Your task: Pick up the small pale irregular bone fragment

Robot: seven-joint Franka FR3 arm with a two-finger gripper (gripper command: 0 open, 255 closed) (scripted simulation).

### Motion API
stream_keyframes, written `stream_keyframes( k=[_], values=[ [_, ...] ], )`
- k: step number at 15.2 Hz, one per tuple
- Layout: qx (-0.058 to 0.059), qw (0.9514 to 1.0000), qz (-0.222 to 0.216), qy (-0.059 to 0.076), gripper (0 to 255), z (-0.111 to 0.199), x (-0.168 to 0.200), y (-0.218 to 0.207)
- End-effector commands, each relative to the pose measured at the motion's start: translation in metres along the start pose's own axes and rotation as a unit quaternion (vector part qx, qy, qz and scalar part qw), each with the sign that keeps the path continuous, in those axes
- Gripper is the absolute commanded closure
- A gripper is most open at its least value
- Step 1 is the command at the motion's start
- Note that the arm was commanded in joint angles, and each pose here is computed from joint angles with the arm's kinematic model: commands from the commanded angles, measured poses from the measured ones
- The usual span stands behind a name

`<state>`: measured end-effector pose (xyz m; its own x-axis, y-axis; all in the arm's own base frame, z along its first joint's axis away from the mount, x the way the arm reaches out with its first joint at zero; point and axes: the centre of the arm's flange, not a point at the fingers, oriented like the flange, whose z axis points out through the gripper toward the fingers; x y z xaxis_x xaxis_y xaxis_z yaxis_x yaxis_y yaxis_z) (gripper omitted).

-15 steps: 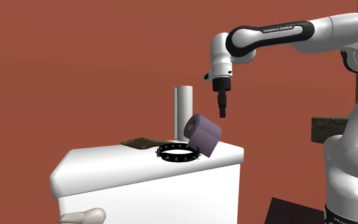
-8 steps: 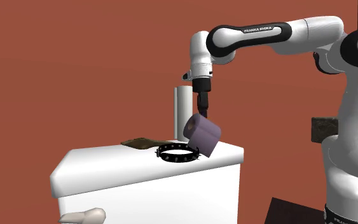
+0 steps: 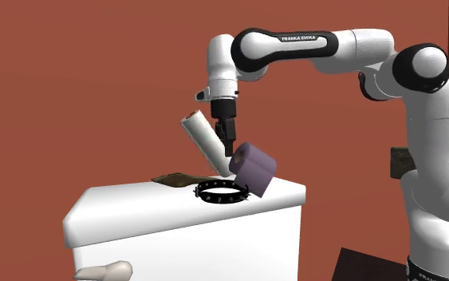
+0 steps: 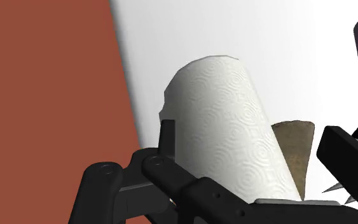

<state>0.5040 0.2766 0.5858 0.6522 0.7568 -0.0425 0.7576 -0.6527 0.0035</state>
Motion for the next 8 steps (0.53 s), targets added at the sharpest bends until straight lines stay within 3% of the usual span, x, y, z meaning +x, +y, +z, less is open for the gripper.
stream_keyframes(
  k=[1,4,8],
  values=[
    [-0.003,0.9995,-0.032,-0.001,0,-0.001,0.023,-0.012],
    [-0.007,0.9968,-0.080,-0.002,0,0.002,0.058,-0.033],
    [-0.013,0.9896,-0.143,-0.004,0,0.006,0.101,-0.066]
  ],
)
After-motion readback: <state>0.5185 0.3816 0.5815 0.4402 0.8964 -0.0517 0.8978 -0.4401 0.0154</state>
